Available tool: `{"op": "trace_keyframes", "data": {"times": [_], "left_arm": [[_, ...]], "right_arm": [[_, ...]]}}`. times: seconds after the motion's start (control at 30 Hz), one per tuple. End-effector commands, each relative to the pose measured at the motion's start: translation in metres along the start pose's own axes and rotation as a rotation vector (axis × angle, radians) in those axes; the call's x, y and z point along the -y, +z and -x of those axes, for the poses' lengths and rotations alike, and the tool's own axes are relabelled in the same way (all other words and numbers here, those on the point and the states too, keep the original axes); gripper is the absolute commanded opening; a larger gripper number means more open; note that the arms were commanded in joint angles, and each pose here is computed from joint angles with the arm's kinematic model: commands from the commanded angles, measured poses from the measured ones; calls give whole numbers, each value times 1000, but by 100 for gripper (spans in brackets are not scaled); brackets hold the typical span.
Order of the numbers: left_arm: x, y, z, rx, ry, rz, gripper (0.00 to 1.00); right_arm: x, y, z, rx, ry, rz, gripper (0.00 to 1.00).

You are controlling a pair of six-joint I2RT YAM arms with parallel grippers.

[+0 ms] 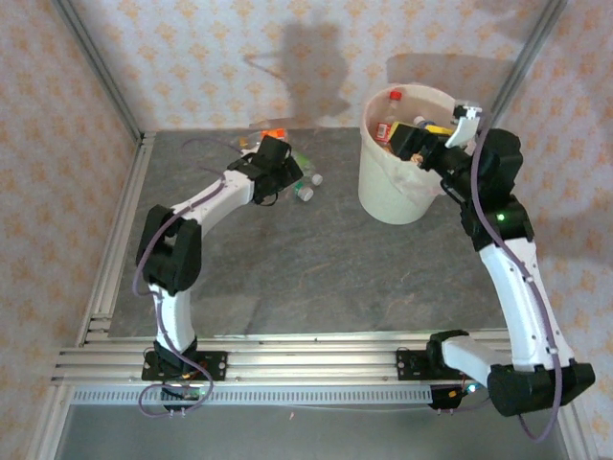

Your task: Put the plastic bottles in the bin

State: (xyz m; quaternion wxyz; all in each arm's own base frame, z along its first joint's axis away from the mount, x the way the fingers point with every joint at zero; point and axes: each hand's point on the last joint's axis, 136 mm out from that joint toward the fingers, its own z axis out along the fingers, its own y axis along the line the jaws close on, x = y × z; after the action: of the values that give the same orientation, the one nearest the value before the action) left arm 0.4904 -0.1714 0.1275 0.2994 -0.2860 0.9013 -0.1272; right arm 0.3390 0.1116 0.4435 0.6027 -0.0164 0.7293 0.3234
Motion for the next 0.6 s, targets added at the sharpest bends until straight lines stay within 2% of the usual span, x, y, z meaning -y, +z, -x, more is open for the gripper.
{"op": "trace_keyframes", "data": {"times": [0.0,0.27,0.57], "left_arm": [[-18,18,9,19,33,127,100],[-4,67,22,55,13,179,99],[0,88,27,57,46,225,96]], "right_arm": [[-3,-7,-6,-3,16,11,99],[3,-5,-13,-16,62,-10,99],[6,-3,-13,-22,75,-30,99]]}}
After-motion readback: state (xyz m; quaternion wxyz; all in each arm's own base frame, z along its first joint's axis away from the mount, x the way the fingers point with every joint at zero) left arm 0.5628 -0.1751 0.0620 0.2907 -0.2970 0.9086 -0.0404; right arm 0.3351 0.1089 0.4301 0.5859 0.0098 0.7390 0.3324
